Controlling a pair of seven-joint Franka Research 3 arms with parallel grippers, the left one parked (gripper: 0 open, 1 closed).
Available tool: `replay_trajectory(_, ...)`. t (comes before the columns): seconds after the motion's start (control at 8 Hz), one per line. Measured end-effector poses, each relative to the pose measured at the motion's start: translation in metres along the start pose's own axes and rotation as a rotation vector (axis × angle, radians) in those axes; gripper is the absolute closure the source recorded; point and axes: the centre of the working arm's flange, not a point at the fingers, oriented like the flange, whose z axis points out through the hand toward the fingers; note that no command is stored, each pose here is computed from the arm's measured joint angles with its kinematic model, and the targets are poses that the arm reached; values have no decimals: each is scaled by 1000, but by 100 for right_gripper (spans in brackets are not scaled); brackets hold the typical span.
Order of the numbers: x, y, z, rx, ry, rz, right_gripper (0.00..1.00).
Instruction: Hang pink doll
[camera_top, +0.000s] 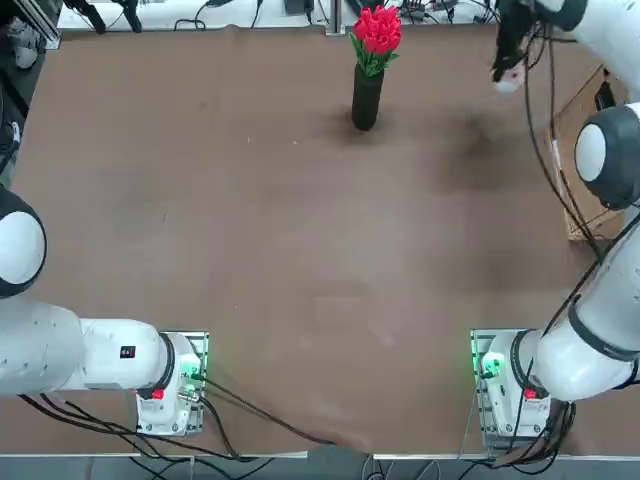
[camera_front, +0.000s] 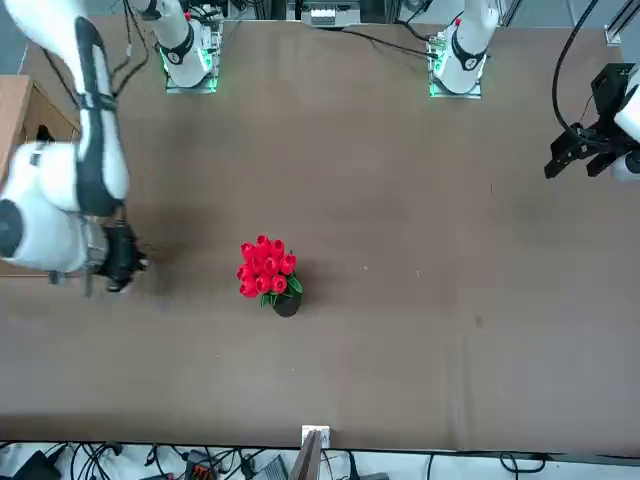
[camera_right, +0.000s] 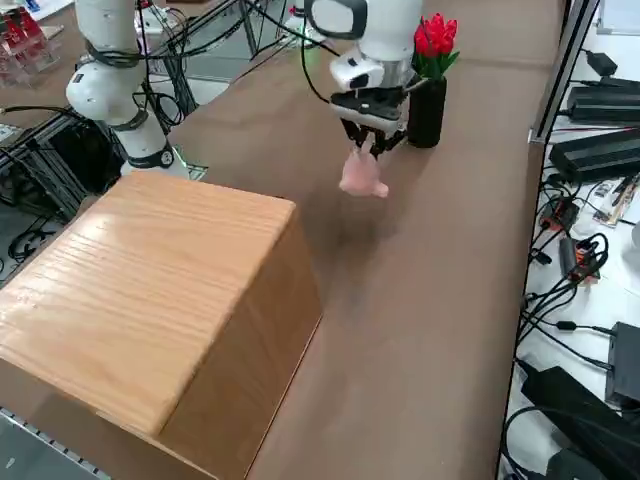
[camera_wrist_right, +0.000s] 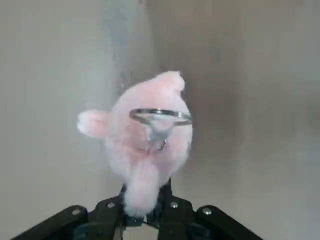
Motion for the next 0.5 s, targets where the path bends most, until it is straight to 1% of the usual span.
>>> replay_trajectory(0.12, 19, 8, -16, -7, -8, -31, 96)
replay_trajectory(0.25, 40, 17, -29, -10, -43, -57, 96)
replay_trajectory(0.5, 94, 33, -41, -7, -143, -56, 96)
